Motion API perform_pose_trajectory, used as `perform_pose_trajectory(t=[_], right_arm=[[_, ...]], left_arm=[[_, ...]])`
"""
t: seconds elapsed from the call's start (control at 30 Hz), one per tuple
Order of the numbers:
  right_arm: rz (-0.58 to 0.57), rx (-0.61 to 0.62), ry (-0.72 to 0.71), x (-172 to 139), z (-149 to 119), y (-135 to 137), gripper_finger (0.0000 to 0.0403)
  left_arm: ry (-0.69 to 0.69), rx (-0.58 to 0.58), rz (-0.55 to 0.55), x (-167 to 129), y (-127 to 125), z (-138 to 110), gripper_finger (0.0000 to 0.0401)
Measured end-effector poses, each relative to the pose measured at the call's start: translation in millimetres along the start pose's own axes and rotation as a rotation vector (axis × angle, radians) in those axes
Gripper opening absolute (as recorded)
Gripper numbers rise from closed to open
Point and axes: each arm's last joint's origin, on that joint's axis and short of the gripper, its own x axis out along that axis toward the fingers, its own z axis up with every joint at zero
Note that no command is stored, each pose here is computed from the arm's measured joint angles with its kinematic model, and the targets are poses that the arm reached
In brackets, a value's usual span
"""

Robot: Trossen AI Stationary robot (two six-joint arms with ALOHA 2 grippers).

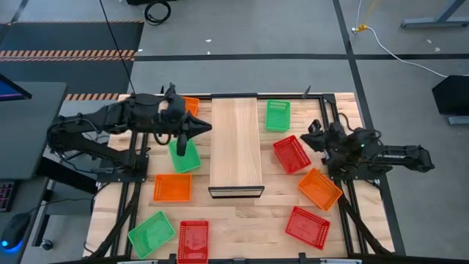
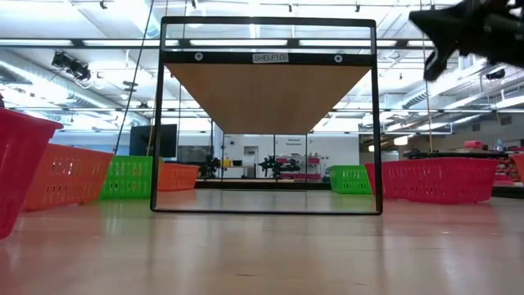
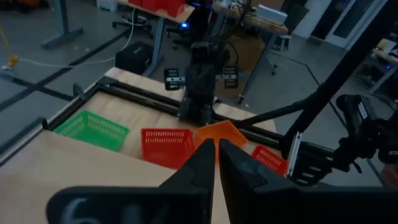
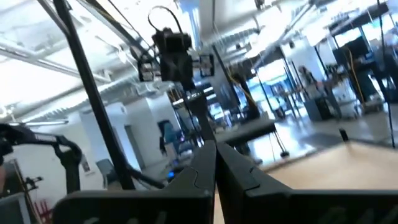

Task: Stack baskets on shelf by color
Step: Put the top left green bin on the shelf

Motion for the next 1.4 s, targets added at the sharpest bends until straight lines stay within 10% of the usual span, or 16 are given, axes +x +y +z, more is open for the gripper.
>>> perform_pose_trajectory(t=[0.33, 0.57, 1.4], right_arm=[[-0.031, -0.187, 0.118, 41.3, 91.6, 36.9, 0.0013], [-0.123, -0.087, 0.354, 84.2, 140.4, 54.8, 0.0013], [0.024, 0.325, 0.076, 177.1, 178.9, 66.1, 0.0013]], left_arm=[[-0.024, -0.039, 0.036, -3.7, 8.1, 6.7, 0.003], [-0.03, -0.064, 0.031, -6.6, 8.0, 7.5, 0.0026], [-0.057, -0.076, 0.03, -11.8, 7.7, 10.3, 0.0042]])
